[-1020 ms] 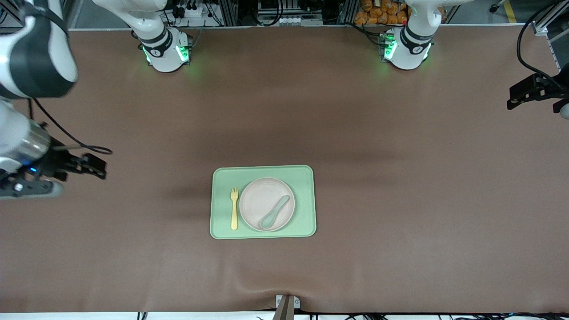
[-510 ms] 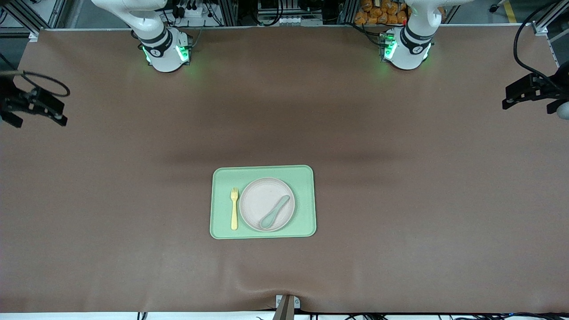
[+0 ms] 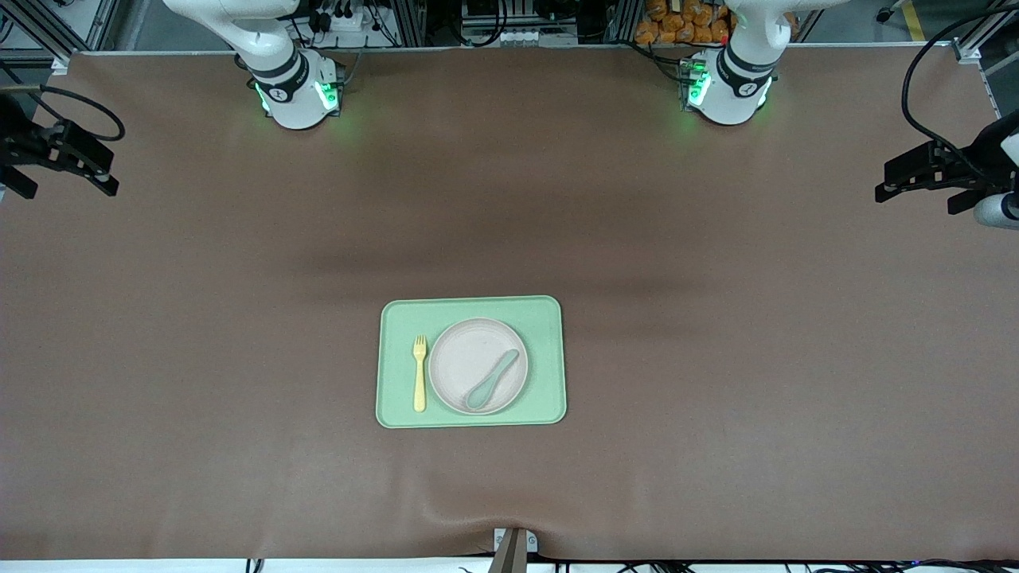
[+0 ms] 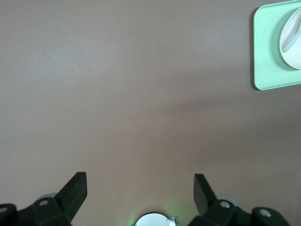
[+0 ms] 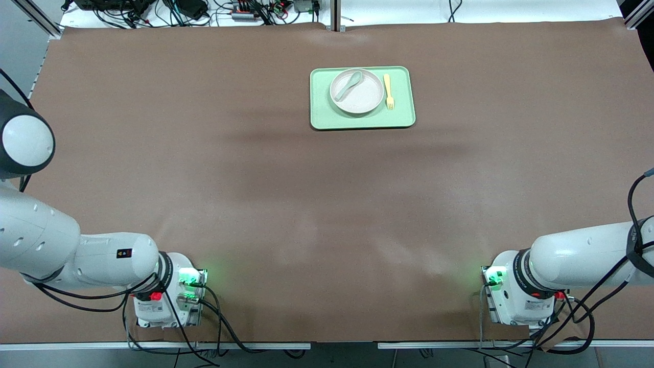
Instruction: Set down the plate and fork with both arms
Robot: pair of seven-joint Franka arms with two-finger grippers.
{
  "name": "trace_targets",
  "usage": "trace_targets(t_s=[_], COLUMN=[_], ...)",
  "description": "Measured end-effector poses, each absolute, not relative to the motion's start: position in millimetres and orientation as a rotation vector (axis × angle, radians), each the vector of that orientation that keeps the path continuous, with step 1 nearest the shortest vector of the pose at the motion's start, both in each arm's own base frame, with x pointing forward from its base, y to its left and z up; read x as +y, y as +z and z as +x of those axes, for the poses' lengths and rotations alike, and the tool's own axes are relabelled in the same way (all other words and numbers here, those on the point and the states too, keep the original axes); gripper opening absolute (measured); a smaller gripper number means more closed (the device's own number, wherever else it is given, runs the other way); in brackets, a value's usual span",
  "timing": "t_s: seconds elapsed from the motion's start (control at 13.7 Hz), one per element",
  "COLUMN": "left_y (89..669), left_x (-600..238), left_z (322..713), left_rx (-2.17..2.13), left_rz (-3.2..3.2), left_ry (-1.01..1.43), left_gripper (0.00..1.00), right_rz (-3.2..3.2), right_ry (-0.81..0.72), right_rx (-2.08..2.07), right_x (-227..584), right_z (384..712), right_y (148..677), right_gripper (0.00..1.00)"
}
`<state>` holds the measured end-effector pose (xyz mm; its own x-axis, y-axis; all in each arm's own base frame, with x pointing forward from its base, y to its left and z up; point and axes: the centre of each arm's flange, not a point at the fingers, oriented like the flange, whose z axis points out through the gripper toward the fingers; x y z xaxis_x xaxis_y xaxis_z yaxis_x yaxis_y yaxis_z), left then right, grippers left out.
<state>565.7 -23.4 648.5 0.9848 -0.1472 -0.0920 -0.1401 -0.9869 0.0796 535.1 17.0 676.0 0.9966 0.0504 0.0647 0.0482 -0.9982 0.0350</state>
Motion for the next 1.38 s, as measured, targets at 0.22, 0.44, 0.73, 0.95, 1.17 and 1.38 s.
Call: trace_targets(t_s=[0.22,0.44,0.73,0.95,1.17,1.38], left_y=[648,648,648,648,648,648], left_x=[-23,-22,-23,-24,-24,-24], left_z=[566,566,566,566,566,566], left_rx=[-0.222,-0.221,-0.1,-0.069,-0.068,-0.068], left_rz=[3.072,3.072,3.083,3.085,3.085,3.085], left_ry=[-0.151,-0.151,-0.155,-0.156,-0.156,-0.156], left_gripper=[1.0,1.0,1.0,1.0,1.0,1.0], right_rz=[3.107,3.107,3.107,3.107,3.107,3.108], right_ry=[0.078,0.078,0.079,0.085,0.076,0.069], right_rx=[0.077,0.07,0.061,0.064,0.063,0.063], right_x=[17,14,11,12,12,12], right_z=[542,543,544,544,546,549], right_y=[664,663,663,663,660,656], right_gripper=[1.0,1.0,1.0,1.0,1.0,1.0])
